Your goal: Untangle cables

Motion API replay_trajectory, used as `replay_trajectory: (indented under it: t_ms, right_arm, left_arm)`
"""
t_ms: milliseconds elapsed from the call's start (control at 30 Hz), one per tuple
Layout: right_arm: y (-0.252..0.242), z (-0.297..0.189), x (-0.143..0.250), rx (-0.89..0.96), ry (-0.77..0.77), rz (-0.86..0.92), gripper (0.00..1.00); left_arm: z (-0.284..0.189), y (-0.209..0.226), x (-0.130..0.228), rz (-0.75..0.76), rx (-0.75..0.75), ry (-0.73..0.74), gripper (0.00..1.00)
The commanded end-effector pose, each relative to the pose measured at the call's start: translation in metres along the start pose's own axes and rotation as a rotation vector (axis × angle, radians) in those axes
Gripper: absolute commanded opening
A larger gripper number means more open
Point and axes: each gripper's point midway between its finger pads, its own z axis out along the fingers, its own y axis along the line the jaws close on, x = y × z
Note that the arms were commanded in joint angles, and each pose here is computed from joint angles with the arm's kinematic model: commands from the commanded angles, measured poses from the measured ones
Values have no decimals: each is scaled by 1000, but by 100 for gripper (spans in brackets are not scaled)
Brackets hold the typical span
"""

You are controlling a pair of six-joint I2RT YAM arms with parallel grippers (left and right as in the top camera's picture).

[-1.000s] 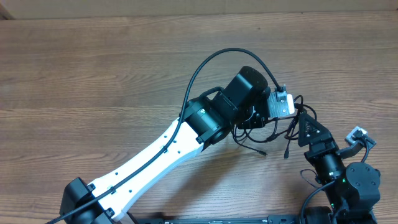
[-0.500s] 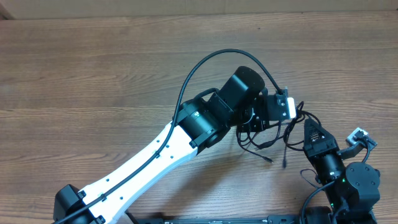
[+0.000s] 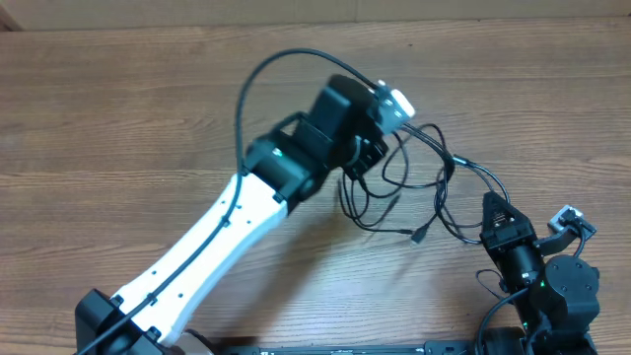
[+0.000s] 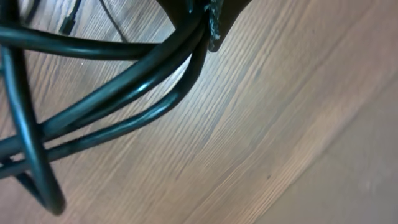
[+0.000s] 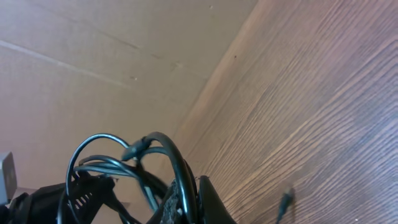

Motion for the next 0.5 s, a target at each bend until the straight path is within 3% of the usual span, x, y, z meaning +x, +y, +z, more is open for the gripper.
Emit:
replay_trajectory:
  t_ms: [0,300,467]
  right_arm:
    - [-7,-2,-11,44,-61,-1,4]
    - [-9,-2,-12,52,-65,-1,6]
    - [-9,-2,-12,53,-69,-1,46]
  left_arm:
    - [-18,19,-9,-148,29,-58,4]
    - [-28,17,-17,-234,216,-127,4]
    - [-35,5,-27,-223,317,-175,4]
